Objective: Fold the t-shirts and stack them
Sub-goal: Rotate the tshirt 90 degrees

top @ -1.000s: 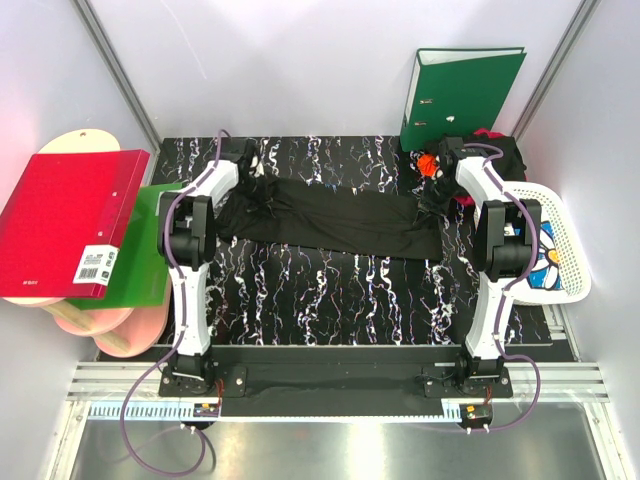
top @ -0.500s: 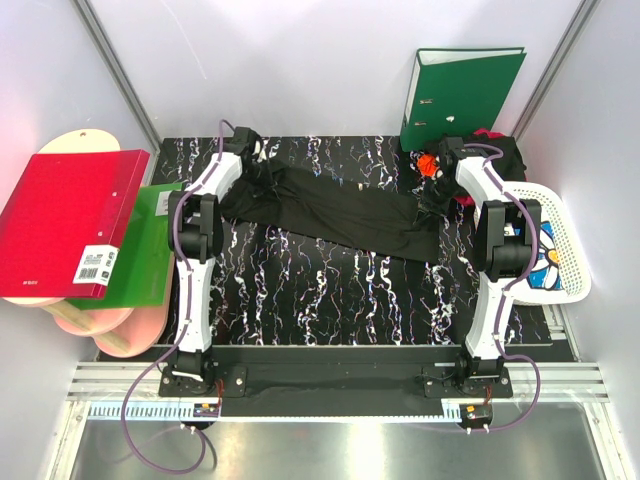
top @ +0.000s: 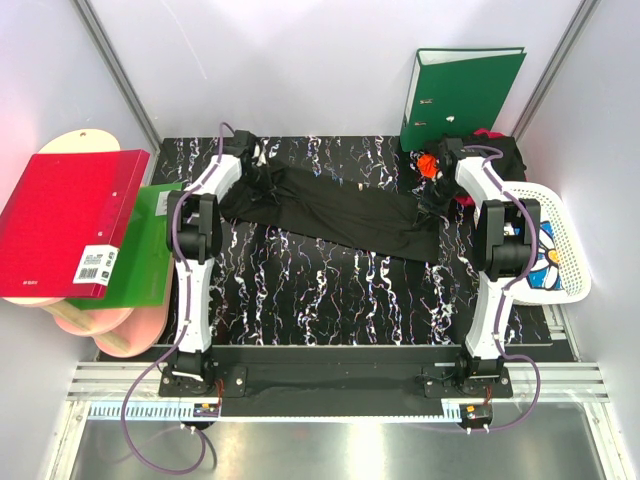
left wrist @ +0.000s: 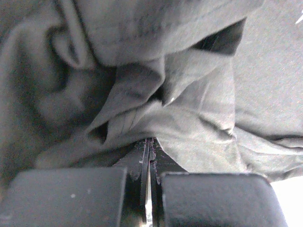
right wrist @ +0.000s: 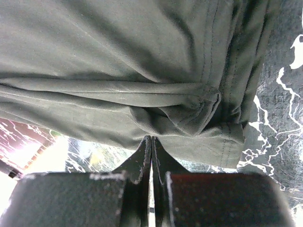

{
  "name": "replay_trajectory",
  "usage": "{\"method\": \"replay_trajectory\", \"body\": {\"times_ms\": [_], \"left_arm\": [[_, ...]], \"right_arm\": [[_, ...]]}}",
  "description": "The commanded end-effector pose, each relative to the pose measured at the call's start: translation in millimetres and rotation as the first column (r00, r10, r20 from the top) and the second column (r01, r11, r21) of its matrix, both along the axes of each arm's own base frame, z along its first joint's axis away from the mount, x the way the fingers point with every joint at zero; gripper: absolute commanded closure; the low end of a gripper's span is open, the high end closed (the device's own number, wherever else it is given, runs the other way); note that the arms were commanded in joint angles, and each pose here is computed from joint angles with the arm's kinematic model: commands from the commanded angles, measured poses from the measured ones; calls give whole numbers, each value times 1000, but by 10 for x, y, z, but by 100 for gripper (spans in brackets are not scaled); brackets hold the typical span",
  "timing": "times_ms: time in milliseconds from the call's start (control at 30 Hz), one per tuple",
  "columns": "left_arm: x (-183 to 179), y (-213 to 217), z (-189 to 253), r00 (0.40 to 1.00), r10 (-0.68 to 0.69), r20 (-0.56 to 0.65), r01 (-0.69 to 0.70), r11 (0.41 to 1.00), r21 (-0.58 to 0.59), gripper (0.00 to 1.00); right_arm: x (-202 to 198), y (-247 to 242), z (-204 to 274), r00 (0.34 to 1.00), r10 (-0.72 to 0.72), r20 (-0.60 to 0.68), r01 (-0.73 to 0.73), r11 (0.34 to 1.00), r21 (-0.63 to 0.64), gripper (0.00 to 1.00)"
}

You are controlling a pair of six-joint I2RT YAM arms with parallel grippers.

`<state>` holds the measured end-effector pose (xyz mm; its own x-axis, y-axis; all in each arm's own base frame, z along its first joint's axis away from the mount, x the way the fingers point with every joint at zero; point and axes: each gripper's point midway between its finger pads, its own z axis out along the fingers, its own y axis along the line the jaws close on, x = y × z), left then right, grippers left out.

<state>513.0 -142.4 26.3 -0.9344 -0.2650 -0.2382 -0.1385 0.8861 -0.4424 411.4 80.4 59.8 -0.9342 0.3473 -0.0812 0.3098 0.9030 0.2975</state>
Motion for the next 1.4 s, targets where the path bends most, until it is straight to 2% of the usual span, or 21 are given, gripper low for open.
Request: {"method": "replay_trajectory", "body": {"times_ms": [0, 200, 300, 433, 500, 567, 600, 667, 700, 733, 767, 800, 933, 1100, 1367], "left_arm": [[67, 102, 621, 990, -15, 140, 11, 1000, 28, 100], [-30, 38, 1107, 973, -40, 228, 41, 999, 0, 100], [-146, -100, 1180, 969, -79, 235, 84, 996, -9, 100], [-342, -421, 1027, 969, -154, 191, 163, 986, -30, 100], [-403, -545, 873, 967, -196, 163, 203, 979, -29, 100], [-467, -690, 652, 960, -247, 132, 250, 968, -5, 100], [-479, -730, 572, 958, -260, 119, 262, 965, 3, 100], [-470, -813, 387, 956, -279, 88, 280, 960, 1, 100], [-475, -845, 335, 957, -282, 72, 283, 959, -9, 100], [-415, -879, 356, 957, -280, 81, 282, 959, -14, 100], [-413, -875, 194, 961, -273, 42, 274, 962, -12, 100], [-398, -875, 183, 962, -271, 35, 271, 963, -10, 100], [-361, -806, 67, 966, -257, 8, 256, 966, 36, 100], [-554, -614, -136, 964, -241, -111, 253, 961, 111, 100], [-552, -234, 2, 983, -133, -126, 160, 959, 234, 100]], "right_arm": [[168, 28, 132, 998, 9, 68, -6, 999, -33, 98], [374, 136, -26, 992, 61, 112, -52, 996, -78, 100], [498, 198, -148, 985, 121, 127, -98, 980, -172, 100], [771, 366, -133, 967, 179, 181, -133, 962, -240, 100], [813, 353, -226, 970, 184, 159, -131, 946, -297, 100], [946, 342, -125, 966, 181, 185, -111, 936, -335, 100], [892, 282, -226, 974, 184, 135, -125, 923, -363, 100], [991, 156, -144, 974, 178, 143, -100, 895, -436, 100], [904, 52, -250, 981, 177, 76, -118, 866, -486, 100], [970, 26, -171, 980, 179, 92, -109, 857, -504, 100], [956, -19, -181, 981, 179, 73, -115, 845, -522, 100], [877, -87, -257, 984, 178, 21, -137, 824, -549, 100], [735, -129, -387, 982, 182, -55, -182, 812, -555, 100], [403, -92, -594, 965, 185, -185, -254, 827, -501, 100], [-90, 39, -517, 938, 204, -281, -307, 866, -395, 100]]}}
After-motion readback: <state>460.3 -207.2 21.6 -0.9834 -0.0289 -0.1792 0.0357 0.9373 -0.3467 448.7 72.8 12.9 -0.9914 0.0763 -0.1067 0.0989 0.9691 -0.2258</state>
